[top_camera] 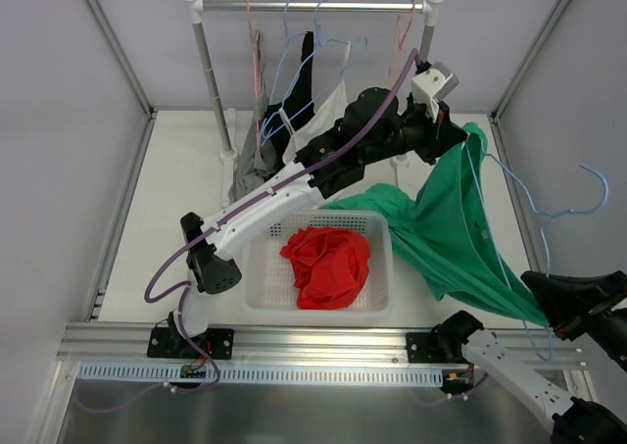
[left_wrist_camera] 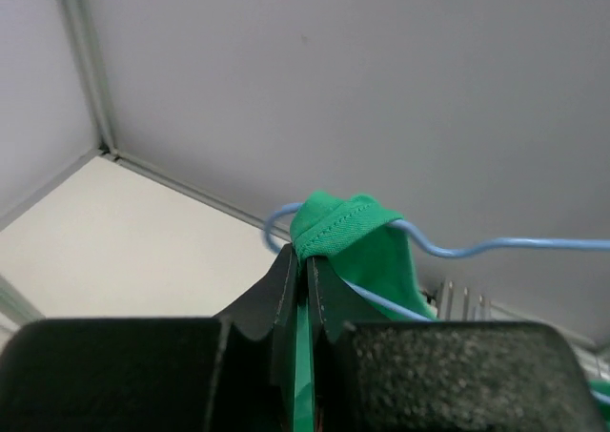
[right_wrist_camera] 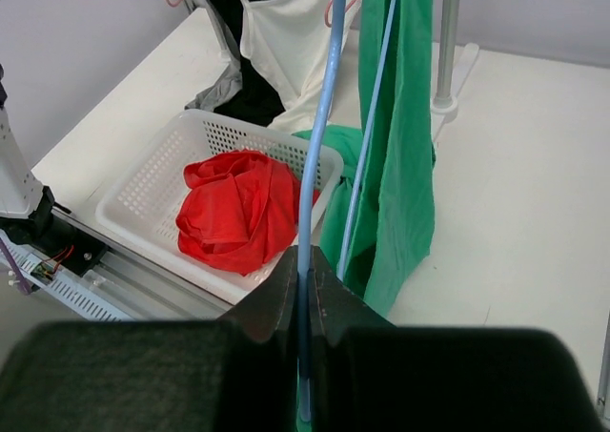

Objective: Remove the tank top from the hanger

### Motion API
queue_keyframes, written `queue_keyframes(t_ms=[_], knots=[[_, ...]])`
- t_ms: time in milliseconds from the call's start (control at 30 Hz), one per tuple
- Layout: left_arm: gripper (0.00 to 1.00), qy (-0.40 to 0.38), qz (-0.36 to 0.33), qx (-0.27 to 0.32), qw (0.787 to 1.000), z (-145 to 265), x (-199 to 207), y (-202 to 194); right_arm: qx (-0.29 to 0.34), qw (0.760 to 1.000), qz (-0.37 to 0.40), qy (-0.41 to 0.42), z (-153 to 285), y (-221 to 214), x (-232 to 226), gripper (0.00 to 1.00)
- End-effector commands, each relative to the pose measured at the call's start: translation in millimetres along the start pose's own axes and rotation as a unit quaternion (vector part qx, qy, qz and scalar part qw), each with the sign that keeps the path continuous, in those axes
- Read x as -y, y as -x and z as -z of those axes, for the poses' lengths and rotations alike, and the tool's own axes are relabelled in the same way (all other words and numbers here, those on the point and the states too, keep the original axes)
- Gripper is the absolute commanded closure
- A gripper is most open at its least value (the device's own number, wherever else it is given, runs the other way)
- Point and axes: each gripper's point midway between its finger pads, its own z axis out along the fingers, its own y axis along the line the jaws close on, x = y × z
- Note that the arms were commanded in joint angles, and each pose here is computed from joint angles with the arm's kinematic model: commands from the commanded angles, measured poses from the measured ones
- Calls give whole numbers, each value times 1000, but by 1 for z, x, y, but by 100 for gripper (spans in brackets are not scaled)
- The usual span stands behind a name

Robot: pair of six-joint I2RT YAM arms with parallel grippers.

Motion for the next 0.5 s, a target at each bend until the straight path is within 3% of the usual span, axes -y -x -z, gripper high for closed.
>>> queue_keyframes(t_ms=[0,200,467], knots=[[100,120,34,100,987,10,-33,57,-11,999,28,15,7,-2,-3,100],[100,146,64,141,977,11,-53,80,-48,996,48,66,15,-21,-17,100],[100,135,92,139,977,6,-71,74,0,995,49,89,39,-17,-20,100]])
